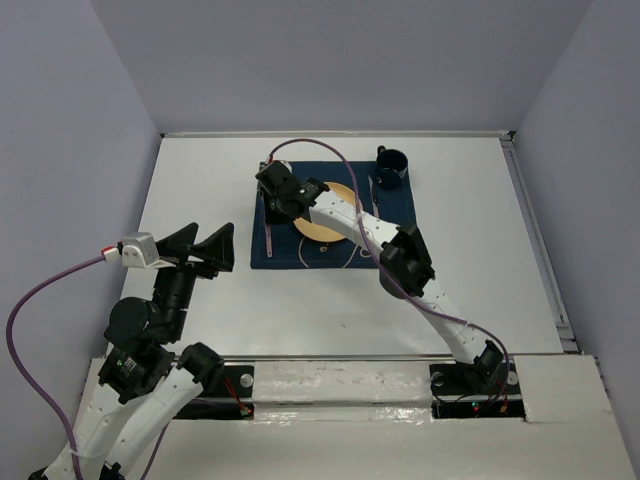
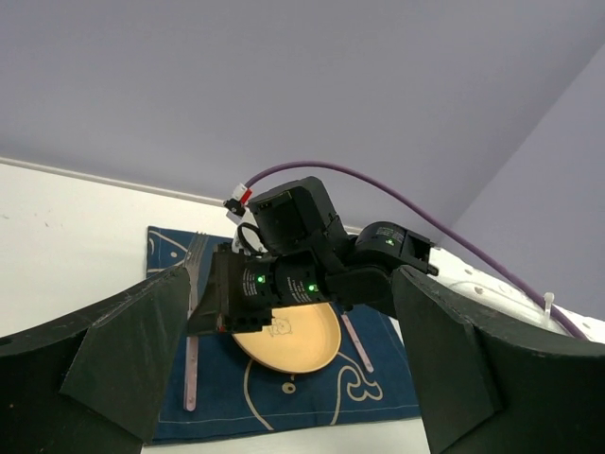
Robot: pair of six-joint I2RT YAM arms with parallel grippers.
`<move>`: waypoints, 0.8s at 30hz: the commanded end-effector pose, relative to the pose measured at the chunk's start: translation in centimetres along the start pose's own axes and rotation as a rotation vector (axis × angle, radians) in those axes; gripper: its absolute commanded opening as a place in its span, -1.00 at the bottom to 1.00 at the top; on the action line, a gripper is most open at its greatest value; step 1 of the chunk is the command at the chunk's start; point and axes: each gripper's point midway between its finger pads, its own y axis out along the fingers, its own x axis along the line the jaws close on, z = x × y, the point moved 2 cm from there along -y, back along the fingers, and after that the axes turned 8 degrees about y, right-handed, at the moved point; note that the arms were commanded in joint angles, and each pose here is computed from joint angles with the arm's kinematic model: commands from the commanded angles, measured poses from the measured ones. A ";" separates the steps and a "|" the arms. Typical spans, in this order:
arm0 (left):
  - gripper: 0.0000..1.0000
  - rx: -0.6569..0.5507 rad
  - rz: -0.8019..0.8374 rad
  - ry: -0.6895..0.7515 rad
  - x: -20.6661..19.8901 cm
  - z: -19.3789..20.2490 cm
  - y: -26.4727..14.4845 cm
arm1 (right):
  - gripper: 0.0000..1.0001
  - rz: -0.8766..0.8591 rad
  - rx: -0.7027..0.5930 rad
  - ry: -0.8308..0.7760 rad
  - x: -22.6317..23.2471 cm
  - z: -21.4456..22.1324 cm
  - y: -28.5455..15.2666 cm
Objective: Set the dinner table for one person
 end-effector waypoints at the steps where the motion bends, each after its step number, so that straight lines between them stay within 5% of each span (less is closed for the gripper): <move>1: 0.98 -0.032 -0.006 -0.016 -0.1 -0.8 0.2 | -1.00 -0.028 -0.068 0.041 0.3 -2.7 -0.8; 24: 0.98 -0.007 -0.001 -0.003 -0.3 -0.2 0.7 | -0.99 -0.007 -0.071 0.086 -2.8 -3.5 3.4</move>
